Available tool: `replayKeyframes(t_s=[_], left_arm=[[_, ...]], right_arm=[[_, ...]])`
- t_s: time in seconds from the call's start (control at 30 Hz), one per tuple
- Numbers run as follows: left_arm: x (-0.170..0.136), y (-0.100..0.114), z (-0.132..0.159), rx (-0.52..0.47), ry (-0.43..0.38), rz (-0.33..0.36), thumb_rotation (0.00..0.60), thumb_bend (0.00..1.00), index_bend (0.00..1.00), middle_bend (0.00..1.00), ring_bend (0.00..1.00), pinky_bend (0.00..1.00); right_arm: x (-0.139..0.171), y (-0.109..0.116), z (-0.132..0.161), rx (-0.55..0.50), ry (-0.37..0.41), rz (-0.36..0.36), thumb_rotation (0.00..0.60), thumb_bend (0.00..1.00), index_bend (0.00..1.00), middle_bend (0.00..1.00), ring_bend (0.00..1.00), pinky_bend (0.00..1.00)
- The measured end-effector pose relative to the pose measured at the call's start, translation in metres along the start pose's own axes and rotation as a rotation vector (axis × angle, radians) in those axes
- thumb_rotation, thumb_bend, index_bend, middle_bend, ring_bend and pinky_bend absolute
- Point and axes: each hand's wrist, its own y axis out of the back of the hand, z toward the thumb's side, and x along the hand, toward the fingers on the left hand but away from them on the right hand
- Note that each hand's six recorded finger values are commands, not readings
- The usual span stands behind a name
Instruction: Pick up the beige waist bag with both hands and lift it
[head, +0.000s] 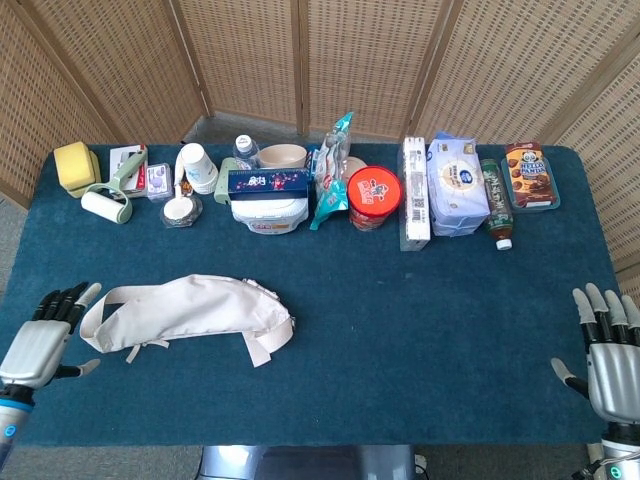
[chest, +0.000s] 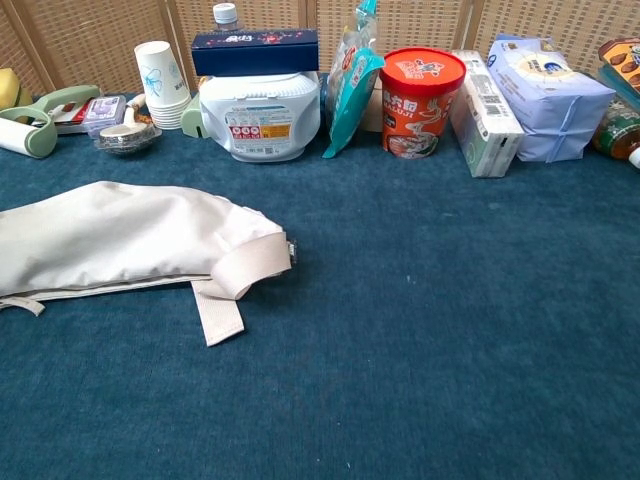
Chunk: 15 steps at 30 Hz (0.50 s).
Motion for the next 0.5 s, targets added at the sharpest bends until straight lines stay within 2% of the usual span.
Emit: replayKeyframes(t_s=[0.2,0.37,0.43,0.5], left_arm=[[0.031,-0.019,0.012,-0.025,0.010,-0.096,0.600,0.00,0.00,0.00,0.00,0.00],[0.054,-0.027,0.027,-0.037,0.000,-0.138,0.600,0.00,0.00,0.00,0.00,0.01],[0.061,-0.031,0.031,-0.040,-0.001,-0.156,0.600,0.00,0.00,0.00,0.00,0.11],[0.067,-0.035,0.036,-0.046,-0.002,-0.175,0.600,0.00,0.04,0.05,0.09,0.36]], right_arm=[[-0.001,-0.001,-0.002,-0.007,-0.005,0.007,0.600,0.00,0.00,0.00,0.00,0.00],[-0.001,0.000,-0.002,-0.014,-0.006,0.008,0.600,0.00,0.00,0.00,0.00,0.00],[-0.001,0.000,-0.003,-0.021,-0.006,0.008,0.600,0.00,0.00,0.00,0.00,0.00],[-0.002,0.000,-0.003,-0.027,-0.007,0.009,0.600,0.00,0.00,0.00,0.00,0.00]])
